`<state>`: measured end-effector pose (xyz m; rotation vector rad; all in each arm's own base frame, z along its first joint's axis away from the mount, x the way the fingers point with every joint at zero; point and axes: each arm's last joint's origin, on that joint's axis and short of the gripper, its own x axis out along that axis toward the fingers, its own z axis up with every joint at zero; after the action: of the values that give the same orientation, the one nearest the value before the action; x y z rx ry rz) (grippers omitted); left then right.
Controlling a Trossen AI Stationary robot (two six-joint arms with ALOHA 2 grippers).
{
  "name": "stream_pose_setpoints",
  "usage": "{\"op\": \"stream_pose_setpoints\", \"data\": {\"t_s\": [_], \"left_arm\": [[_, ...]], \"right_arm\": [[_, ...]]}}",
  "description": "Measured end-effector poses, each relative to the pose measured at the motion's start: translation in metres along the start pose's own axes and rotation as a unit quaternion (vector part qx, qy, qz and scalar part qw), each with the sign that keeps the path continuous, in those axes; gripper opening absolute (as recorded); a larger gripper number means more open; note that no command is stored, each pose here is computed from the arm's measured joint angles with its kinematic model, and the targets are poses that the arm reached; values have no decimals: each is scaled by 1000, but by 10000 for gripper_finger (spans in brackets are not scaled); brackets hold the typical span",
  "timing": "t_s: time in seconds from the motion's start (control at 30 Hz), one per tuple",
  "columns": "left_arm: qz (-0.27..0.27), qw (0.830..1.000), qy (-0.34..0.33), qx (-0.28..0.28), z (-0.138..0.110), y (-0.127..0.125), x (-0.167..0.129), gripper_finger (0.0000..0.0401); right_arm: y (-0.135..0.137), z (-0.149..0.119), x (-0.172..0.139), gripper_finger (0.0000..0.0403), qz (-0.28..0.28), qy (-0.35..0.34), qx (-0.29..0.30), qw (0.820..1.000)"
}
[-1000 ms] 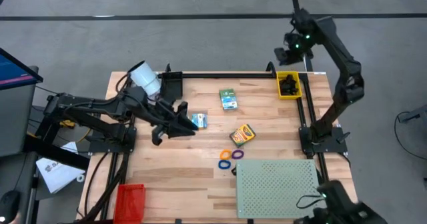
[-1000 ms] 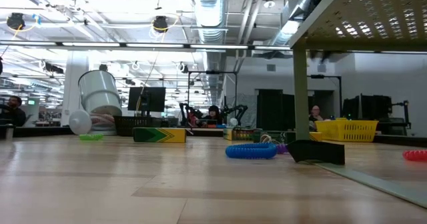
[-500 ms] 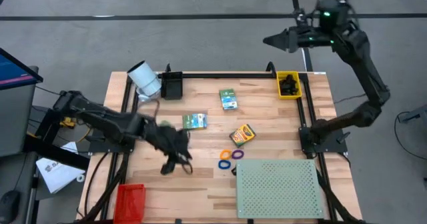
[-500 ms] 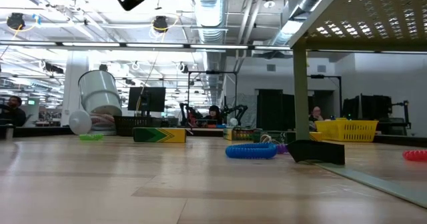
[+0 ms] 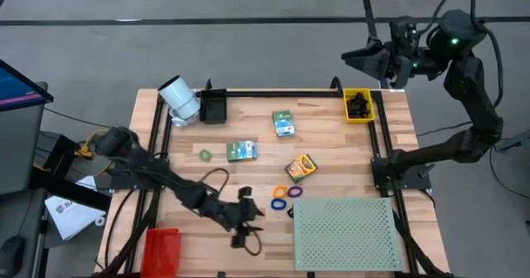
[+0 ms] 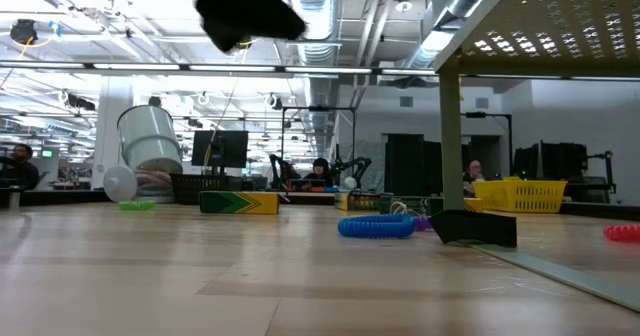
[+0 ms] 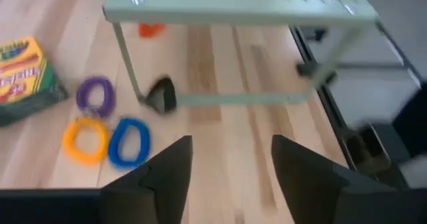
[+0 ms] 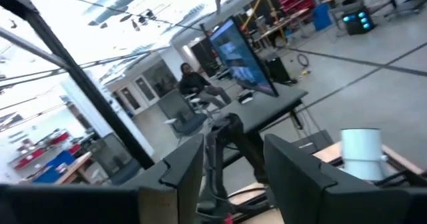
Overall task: Pick & Place Office Desk Supplies
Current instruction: Put the black rubber band into the yellow bin
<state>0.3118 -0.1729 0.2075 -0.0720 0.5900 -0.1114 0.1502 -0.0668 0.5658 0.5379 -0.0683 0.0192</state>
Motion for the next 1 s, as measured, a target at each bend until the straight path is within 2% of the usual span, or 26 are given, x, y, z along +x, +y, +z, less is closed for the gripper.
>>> {"op": "stream_pose_setpoints", "data": {"t_s": [0.23, 0.5, 0.67, 1.0], "left_arm": [[5, 999, -35, -32, -18, 4, 53, 234], [36, 996, -56, -51, -21, 25, 99, 222], [54, 996, -39, -55, -28, 39, 113, 227], [38, 997, -44, -59, -38, 45, 128, 230]], "right_arm": [[6, -3, 2, 154, 20, 8, -1, 1000], [15, -2, 4, 154, 68, 5, -17, 998], [17, -1, 3, 154, 78, 3, -17, 997], [24, 2, -6, 154, 92, -12, -21, 995]]}}
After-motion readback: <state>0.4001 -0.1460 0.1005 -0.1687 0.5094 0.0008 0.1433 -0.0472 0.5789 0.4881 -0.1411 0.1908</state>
